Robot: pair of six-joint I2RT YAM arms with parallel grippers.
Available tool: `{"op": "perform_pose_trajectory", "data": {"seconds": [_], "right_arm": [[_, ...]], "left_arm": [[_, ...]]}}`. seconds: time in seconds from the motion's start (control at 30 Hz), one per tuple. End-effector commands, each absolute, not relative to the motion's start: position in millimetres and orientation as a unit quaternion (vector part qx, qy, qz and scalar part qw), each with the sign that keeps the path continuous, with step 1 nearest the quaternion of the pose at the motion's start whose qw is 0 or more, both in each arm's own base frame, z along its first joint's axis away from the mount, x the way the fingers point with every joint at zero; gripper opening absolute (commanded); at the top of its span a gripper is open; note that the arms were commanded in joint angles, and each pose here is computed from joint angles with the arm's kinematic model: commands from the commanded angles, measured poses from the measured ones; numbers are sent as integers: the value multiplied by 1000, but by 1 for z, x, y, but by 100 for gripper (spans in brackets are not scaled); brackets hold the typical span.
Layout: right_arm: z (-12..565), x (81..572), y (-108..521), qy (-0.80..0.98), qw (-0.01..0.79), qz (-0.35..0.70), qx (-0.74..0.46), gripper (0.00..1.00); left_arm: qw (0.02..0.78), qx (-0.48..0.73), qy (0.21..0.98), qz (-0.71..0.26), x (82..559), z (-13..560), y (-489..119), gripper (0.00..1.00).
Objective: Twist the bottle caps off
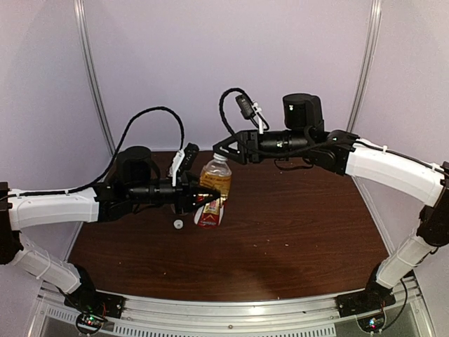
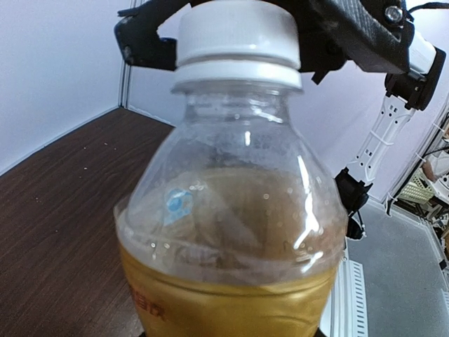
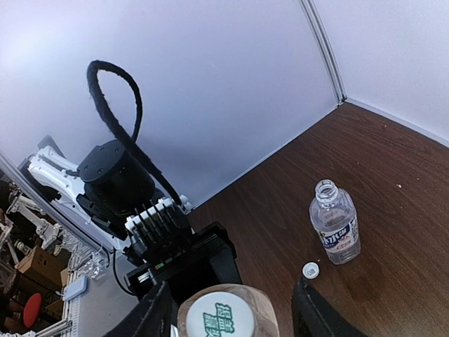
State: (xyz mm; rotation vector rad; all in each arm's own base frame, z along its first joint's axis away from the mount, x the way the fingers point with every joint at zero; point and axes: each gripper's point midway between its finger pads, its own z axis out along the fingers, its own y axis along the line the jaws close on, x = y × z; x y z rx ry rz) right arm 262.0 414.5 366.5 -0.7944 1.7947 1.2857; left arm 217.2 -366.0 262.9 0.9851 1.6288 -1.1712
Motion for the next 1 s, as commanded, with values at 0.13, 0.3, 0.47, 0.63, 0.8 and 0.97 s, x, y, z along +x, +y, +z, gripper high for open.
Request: {"op": "perform_pose_trajectory", "data": {"seconds": [0.13,0.3,0.47,0.63,0.8,0.97], "right_arm": [[372,260,424,699,382,516,-316,50],[373,258,424,695,381,520,-318,42],[375,254,424,686,382,527,-325,30],[374,253,424,675,390,524,-343,22],[372,251,424,660,393,521,-372,19],[381,239,421,616,392,533,-427,17]], "left_arm": [[481,397,627,-467,220,293,-364,36],[480,397,629,-465,220,292,-364,35],[483,395,629,-464,221,293,-363,36],[484,395,627,-466,221,294,-363,36],[476,403,613,-485,213,299,-366,36],[469,422,580,-516,196,308,-365,36]]}}
